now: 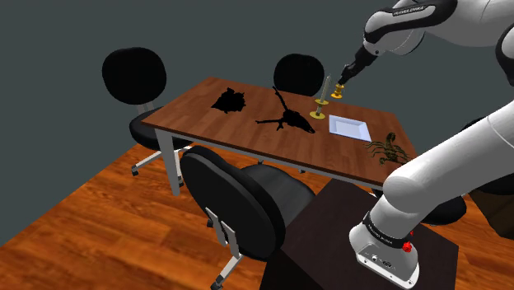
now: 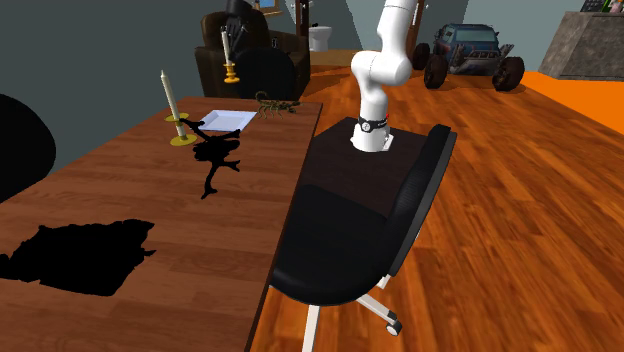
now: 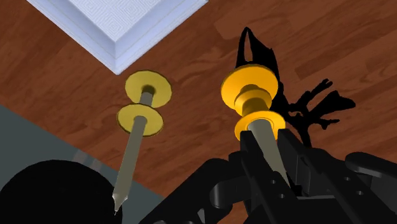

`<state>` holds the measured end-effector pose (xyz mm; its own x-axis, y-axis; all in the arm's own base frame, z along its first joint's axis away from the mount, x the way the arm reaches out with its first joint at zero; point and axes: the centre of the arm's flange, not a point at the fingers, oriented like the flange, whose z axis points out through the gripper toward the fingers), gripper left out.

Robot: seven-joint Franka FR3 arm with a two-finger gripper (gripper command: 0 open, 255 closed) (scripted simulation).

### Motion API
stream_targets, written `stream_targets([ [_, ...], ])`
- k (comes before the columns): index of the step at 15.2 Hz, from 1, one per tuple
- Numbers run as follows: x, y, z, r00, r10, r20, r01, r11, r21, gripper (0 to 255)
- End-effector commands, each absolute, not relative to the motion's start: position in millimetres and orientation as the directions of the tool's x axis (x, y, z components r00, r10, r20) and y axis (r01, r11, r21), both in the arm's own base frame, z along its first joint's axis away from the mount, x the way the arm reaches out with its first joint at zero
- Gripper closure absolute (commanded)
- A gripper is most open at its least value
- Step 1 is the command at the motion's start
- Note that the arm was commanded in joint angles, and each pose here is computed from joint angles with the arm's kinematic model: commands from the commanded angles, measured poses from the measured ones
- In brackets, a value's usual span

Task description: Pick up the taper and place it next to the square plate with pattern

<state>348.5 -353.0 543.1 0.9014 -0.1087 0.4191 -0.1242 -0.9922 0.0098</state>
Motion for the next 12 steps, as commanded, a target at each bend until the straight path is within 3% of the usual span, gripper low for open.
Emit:
stream_targets([
  [1, 331, -373, 544, 0.902, -0.107, 0.419, -0.123, -0.992, 0.01, 255],
  [12, 240, -486, 544, 0.902, -0.107, 0.419, -0.123, -0.992, 0.01, 255],
])
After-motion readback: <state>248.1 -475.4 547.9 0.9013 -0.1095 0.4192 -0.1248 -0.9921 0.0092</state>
